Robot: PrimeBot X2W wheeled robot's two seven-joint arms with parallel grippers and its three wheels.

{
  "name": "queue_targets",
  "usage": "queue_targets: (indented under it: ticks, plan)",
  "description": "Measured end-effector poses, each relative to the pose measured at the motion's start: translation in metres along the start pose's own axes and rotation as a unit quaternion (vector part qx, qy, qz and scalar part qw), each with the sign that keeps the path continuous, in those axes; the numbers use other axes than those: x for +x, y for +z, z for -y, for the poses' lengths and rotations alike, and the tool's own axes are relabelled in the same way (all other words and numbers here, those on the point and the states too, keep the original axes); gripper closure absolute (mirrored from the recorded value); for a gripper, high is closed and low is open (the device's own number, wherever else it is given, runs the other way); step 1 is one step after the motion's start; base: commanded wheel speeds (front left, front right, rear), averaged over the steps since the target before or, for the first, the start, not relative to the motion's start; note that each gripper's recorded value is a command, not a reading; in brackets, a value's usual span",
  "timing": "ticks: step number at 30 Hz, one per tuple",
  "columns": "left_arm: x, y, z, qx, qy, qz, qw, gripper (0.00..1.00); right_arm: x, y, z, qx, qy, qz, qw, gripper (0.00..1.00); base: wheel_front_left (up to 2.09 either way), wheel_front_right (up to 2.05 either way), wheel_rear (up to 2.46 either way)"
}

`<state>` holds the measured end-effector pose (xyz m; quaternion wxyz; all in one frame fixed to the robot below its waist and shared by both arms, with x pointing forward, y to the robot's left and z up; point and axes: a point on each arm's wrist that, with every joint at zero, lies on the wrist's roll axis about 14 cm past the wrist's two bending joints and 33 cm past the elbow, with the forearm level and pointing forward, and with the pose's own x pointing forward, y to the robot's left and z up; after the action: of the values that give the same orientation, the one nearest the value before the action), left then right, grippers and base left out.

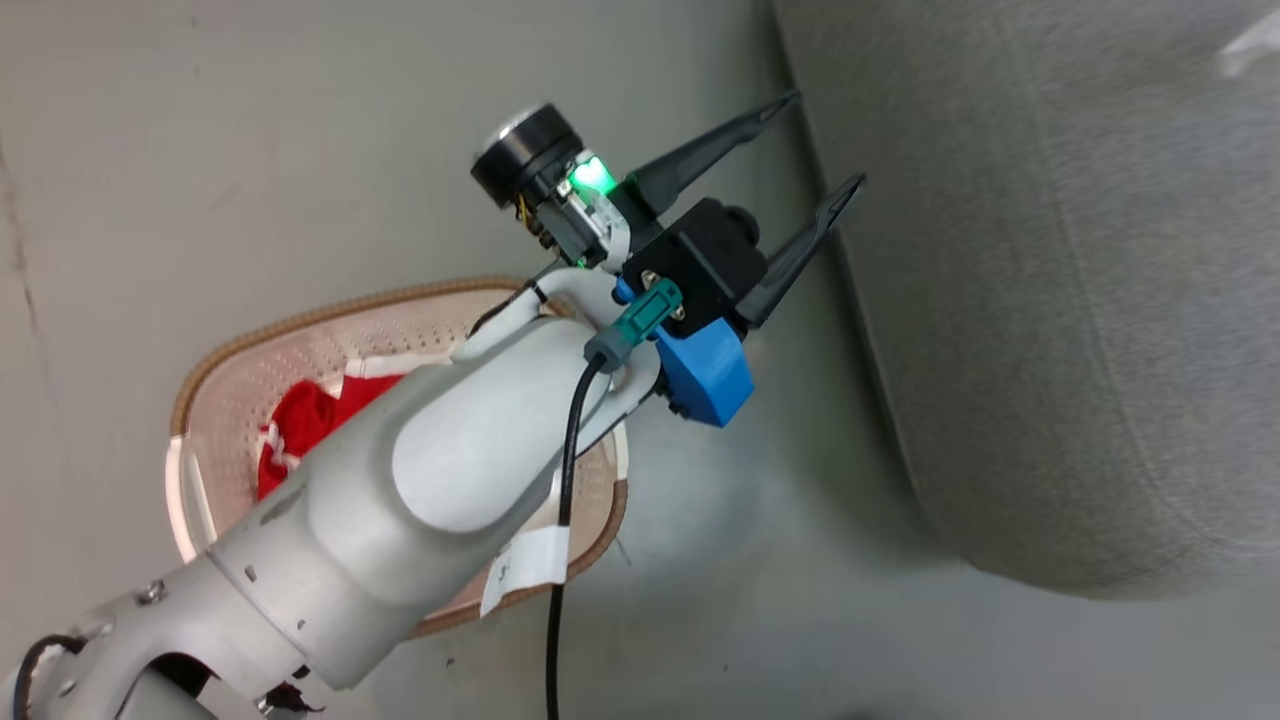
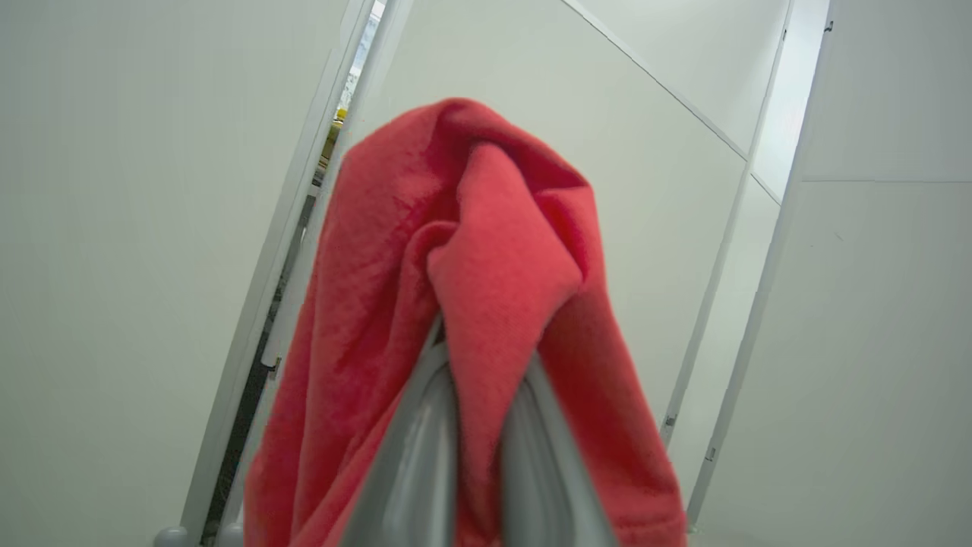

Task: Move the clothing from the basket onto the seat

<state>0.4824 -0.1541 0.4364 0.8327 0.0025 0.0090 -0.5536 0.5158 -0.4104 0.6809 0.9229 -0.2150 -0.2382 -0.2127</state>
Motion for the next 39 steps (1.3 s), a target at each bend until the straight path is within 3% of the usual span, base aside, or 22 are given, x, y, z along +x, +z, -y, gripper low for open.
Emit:
queue_targets:
  ticks: [5, 11, 17, 22, 23, 24, 25, 35, 39]
  plan:
    - [-0.003, -0.027, -0.013, -0.012, 0.008, -0.013, 1.000, 0.00, -0.003, -0.068, 0.008, -0.040, -0.006, -0.078, 0.996, 1.00, 0.00, 0.00, 0.00]
    - [-0.009, -0.054, -0.021, -0.027, 0.014, -0.029, 0.999, 0.00, -0.040, -0.150, -0.001, -0.049, -0.001, -0.193, 0.980, 1.00, 0.00, 0.00, 0.00]
    - [-0.008, -0.066, -0.021, -0.035, 0.011, -0.034, 0.999, 0.00, -0.095, -0.205, -0.017, -0.034, 0.003, -0.288, 0.957, 1.00, 0.00, 0.00, 0.00]
    - [-0.007, -0.070, -0.018, -0.038, 0.006, -0.037, 0.999, 0.00, -0.139, -0.230, -0.025, -0.017, 0.001, -0.345, 0.938, 1.00, 0.00, 0.00, 0.00]
    - [-0.007, -0.070, -0.019, -0.037, 0.006, -0.037, 0.999, 0.00, -0.142, -0.231, -0.027, -0.013, 0.000, -0.348, 0.937, 0.97, 0.00, 0.00, 0.00]
    - [-0.007, -0.070, -0.019, -0.036, 0.006, -0.038, 0.999, 0.00, -0.143, -0.230, -0.029, -0.009, -0.001, -0.347, 0.938, 0.55, 0.00, 0.00, 0.00]
    - [-0.007, -0.069, -0.020, -0.035, 0.007, -0.038, 0.999, 0.00, -0.144, -0.228, -0.031, -0.007, 0.000, -0.345, 0.939, 0.00, 0.00, 0.00, 0.00]
    - [-0.011, -0.037, -0.015, -0.025, 0.023, -0.018, 0.999, 0.00, -0.160, -0.185, 0.000, -0.027, -0.011, -0.318, 0.947, 0.00, 0.00, 0.00, 0.00]
    - [-0.015, -0.013, -0.012, -0.024, 0.039, -0.002, 0.999, 0.00, -0.155, -0.148, 0.015, -0.035, -0.018, -0.279, 0.959, 0.00, 0.00, 0.00, 0.00]
